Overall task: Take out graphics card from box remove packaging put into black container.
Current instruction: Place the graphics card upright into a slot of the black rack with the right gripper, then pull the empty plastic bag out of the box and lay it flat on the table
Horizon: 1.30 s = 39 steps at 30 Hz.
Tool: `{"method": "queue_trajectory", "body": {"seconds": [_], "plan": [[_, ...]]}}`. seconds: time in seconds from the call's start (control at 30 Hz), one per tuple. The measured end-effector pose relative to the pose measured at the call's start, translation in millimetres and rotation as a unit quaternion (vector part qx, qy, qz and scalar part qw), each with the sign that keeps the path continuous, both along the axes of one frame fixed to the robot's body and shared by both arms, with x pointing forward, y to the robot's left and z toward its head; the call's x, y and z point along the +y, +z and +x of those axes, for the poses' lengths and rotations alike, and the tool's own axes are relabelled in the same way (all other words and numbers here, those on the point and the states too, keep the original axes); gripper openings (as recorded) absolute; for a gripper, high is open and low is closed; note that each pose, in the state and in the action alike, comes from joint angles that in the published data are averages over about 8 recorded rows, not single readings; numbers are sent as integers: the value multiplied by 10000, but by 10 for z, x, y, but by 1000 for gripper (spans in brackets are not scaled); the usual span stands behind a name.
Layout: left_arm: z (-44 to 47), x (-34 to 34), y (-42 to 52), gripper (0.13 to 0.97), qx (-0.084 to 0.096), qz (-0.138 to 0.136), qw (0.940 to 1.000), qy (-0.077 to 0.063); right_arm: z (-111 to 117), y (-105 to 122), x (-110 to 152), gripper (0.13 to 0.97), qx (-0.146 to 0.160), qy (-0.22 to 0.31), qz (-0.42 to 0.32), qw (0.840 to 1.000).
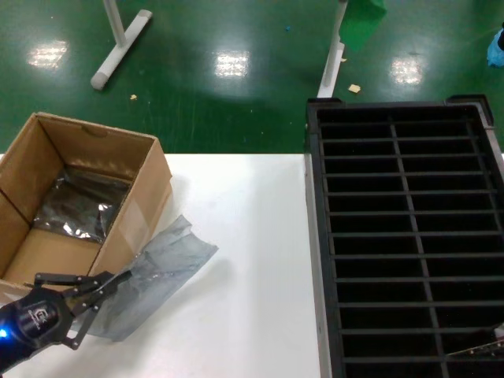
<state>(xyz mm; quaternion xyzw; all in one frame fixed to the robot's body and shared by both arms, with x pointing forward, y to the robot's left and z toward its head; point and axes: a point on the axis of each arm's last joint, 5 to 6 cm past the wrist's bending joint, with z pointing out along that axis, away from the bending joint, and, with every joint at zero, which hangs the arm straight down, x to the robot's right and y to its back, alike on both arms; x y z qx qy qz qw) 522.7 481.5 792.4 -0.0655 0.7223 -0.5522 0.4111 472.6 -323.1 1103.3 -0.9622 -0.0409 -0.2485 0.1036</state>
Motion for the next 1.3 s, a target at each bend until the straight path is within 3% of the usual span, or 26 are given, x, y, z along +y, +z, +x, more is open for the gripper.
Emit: {"method": "queue_trajectory", "body": {"seconds": [0.67,0.97,1.3], "plan": [[-77,37,-37,142,30,18,10000,37,35,46,74,205,-137,19,230,9996],[-99,28,-57,142,31,4,10000,13,4,41,19,284,-132,-22,353,9993],[-113,26,-65,142,29,9,10000,-13,-50,-28,-88,459,-227,-8,533,9983]]}}
